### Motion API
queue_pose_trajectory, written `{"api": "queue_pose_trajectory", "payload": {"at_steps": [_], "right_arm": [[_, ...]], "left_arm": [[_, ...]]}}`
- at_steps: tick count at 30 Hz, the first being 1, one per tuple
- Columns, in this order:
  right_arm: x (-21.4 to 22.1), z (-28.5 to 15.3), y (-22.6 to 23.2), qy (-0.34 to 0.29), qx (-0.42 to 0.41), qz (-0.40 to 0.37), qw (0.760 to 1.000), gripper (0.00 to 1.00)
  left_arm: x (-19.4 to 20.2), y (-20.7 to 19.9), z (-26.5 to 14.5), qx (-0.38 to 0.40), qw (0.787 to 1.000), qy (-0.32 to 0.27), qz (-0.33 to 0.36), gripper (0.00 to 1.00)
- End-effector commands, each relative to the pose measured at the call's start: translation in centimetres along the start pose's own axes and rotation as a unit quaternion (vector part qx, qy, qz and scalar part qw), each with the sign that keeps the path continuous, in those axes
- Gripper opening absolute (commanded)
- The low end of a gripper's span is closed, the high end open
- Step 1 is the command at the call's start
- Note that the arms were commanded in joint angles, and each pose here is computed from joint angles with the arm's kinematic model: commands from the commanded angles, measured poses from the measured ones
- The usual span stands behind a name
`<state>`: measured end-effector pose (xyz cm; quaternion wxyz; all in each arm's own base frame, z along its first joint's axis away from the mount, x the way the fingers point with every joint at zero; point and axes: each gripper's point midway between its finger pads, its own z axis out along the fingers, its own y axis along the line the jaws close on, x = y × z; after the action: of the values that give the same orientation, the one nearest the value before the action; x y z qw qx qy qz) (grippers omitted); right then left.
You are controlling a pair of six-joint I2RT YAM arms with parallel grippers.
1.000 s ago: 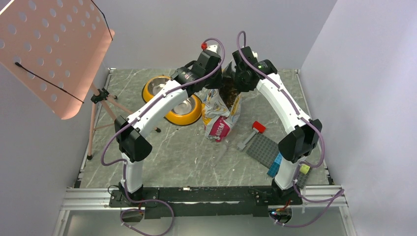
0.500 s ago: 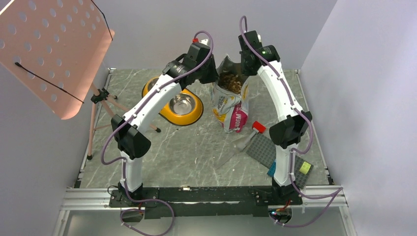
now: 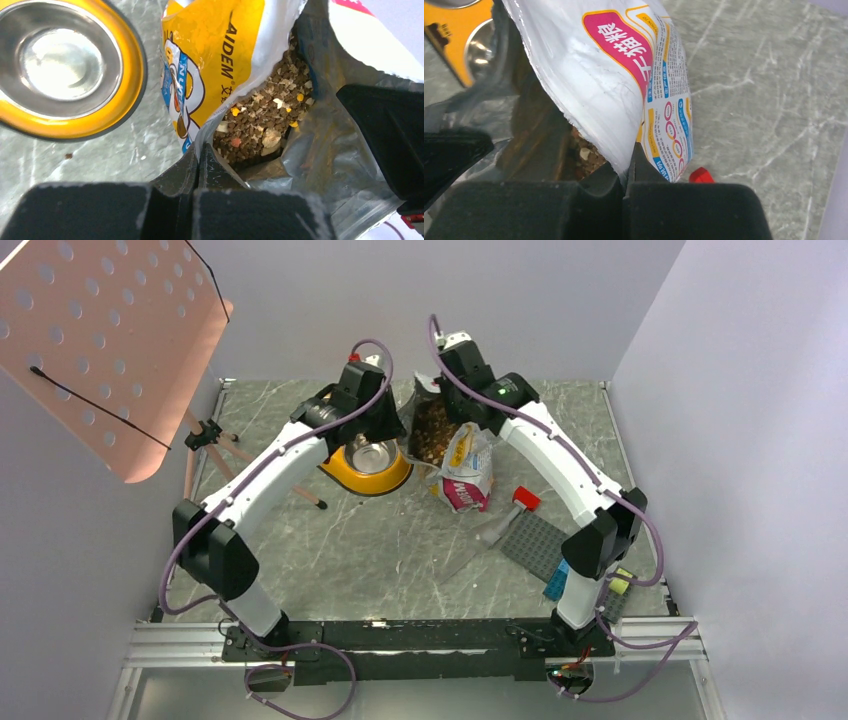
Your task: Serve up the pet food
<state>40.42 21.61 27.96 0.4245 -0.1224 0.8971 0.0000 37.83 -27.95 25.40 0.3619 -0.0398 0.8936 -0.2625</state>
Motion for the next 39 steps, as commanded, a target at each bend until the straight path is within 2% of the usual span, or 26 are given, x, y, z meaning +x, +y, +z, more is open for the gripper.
{"api": "queue_pose_trajectory", "payload": {"at_steps": [1,3,4,6,8,10,12,14,16,17,20,23,25,29,32,35,37,39], "right_arm": [[-3.5,-3.5,3.0,-0.068,-0.064,0.012,0.996,0.0],[-3.4,-3.3,4.0,-0.06,-0.073,0.005,0.995,0.0],[-3.1,-3.0,4.4,-0.055,-0.078,-0.001,0.995,0.0],[-2.8,-2.8,4.8,-0.049,-0.084,-0.009,0.995,0.0],[-2.7,-3.1,5.0,-0.05,-0.093,-0.014,0.994,0.0],[-2.8,-3.6,5.4,-0.057,-0.112,-0.017,0.992,0.0],[-2.6,-3.9,5.6,-0.056,-0.119,-0.017,0.991,0.0],[-2.4,-3.9,5.4,-0.052,-0.118,-0.018,0.992,0.0],[-2.2,-4.0,5.4,-0.05,-0.118,-0.02,0.992,0.0],[-2.2,-4.1,5.3,-0.051,-0.117,-0.019,0.992,0.0],[-2.3,-4.4,5.3,-0.054,-0.121,-0.019,0.991,0.0],[-2.5,-4.6,5.3,-0.057,-0.123,-0.021,0.991,0.0],[-2.6,-4.7,5.4,-0.058,-0.125,-0.024,0.99,0.0],[-2.9,-5.3,5.5,-0.062,-0.136,-0.021,0.988,0.0],[-3.1,-6.0,5.9,-0.067,-0.149,-0.018,0.986,0.0],[-3.3,-6.8,6.4,-0.076,-0.126,-0.029,0.989,0.0],[-3.7,-7.1,6.1,-0.083,-0.111,-0.032,0.99,0.0],[-4.2,-7.3,5.8,-0.094,-0.109,-0.035,0.989,0.0]], "left_arm": [[-1.5,0.5,-3.3,-0.005,0.999,-0.025,0.024,0.0],[-2.4,0.5,-3.9,-0.001,0.999,-0.031,0.021,0.01],[-2.8,0.5,-4.2,0.001,0.999,-0.03,0.017,0.07],[-3.2,0.2,-5.0,0.009,1.0,-0.027,0.014,0.25],[-3.4,0.3,-6.2,0.01,0.999,-0.035,0.012,0.48],[-3.6,0.7,-7.9,0.013,0.998,-0.059,0.015,0.58],[-3.7,1.8,-9.5,0.003,0.996,-0.09,0.008,0.61],[-3.0,3.2,-10.6,-0.01,0.994,-0.104,-0.008,0.55],[-1.2,5.2,-10.6,-0.04,0.994,-0.09,-0.04,0.33],[-0.6,5.6,-10.7,-0.047,0.993,-0.087,-0.057,0.3],[2.5,7.3,-9.1,-0.065,0.991,-0.057,-0.106,0.25],[5.2,7.2,-6.5,-0.044,0.987,-0.013,-0.157,0.21],[6.4,6.6,-4.1,-0.037,0.983,0.021,-0.176,0.15],[6.8,5.5,0.7,-0.032,0.977,0.057,-0.202,0.1],[6.5,3.3,5.4,0.004,0.973,0.077,-0.22,0.09],[5.4,-2.1,10.1,0.074,0.97,0.095,-0.21,0.09],[4.3,-6.0,12.3,0.11,0.967,0.105,-0.202,0.08],[3.3,-8.1,13.6,0.13,0.963,0.106,-0.21,0.08]]}}
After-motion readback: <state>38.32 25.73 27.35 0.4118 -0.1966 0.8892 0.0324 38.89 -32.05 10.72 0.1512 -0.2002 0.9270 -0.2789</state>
